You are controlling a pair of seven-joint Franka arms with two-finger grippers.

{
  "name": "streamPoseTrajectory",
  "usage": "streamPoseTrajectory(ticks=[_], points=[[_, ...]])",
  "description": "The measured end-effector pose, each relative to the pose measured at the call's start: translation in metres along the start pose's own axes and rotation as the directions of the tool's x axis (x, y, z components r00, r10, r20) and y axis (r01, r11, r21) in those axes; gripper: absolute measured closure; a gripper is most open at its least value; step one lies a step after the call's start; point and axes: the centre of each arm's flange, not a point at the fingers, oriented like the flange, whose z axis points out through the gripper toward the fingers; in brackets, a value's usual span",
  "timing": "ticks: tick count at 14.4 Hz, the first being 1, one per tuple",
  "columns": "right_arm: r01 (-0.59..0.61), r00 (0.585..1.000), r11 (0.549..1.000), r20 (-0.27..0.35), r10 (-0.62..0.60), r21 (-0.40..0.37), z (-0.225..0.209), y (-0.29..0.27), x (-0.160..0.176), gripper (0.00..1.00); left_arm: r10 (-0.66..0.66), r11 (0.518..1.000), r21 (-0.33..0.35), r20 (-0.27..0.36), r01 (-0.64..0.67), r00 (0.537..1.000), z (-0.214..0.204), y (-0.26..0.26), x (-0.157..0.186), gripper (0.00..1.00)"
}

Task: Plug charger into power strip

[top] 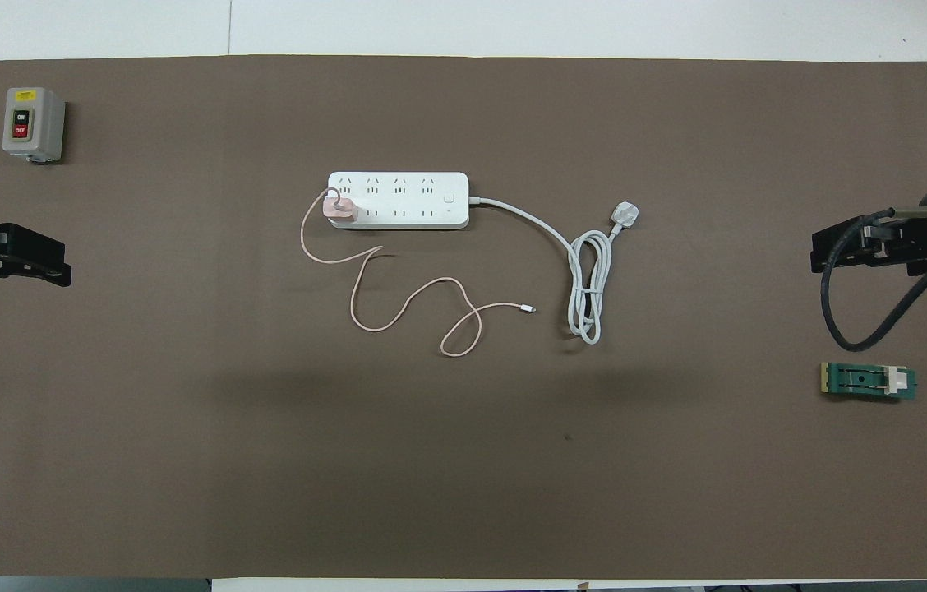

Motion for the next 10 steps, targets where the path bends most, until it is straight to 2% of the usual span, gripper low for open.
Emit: streamPoseTrajectory(ticks=[10], points=[[0.0, 1.0, 1.0, 0.0, 0.0, 0.0, 0.0, 0.0, 0.0, 0.0, -0.004, 1.0, -0.016, -0.017, 0.003, 1.0, -0.0016, -0.0011, 0.002, 0.0]])
